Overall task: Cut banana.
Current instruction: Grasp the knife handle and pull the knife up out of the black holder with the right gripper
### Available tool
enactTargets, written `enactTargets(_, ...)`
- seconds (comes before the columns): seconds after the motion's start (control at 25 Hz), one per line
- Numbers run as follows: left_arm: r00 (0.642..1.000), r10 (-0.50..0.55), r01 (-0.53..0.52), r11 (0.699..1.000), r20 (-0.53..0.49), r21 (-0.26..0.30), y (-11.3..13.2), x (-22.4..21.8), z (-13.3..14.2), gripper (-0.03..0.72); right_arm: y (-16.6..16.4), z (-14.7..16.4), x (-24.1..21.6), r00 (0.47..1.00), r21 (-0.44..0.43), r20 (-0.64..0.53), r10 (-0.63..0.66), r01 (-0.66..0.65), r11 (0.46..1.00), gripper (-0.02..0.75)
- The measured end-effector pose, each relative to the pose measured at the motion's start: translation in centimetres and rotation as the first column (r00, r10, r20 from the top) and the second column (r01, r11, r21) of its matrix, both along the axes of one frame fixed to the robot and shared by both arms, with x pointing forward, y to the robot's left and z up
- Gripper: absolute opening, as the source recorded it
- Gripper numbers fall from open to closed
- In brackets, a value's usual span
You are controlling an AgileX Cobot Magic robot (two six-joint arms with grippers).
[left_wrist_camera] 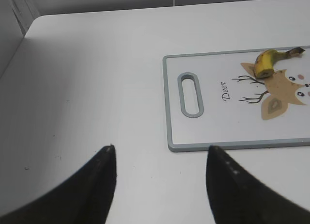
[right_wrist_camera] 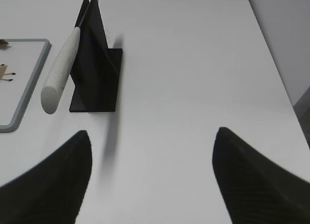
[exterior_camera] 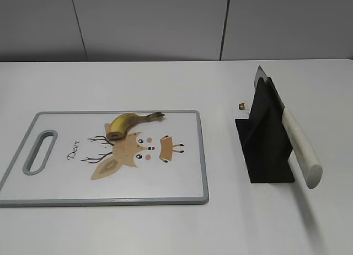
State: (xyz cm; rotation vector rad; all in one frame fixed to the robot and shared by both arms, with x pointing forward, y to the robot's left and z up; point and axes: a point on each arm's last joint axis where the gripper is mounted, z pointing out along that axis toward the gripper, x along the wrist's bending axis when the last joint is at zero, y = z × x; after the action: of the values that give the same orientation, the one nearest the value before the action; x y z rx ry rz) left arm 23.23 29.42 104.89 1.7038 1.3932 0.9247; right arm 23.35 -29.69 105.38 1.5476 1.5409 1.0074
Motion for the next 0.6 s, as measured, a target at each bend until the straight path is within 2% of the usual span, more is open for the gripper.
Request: enactTargets(0.6,1.000,0.000,0.000,1.000,0.000,0.000,0.00,0.00,0.00,0.574,0.00,0.00,0.00,1.000,0.000,0.000,0.000,0.000,1.000,0.589)
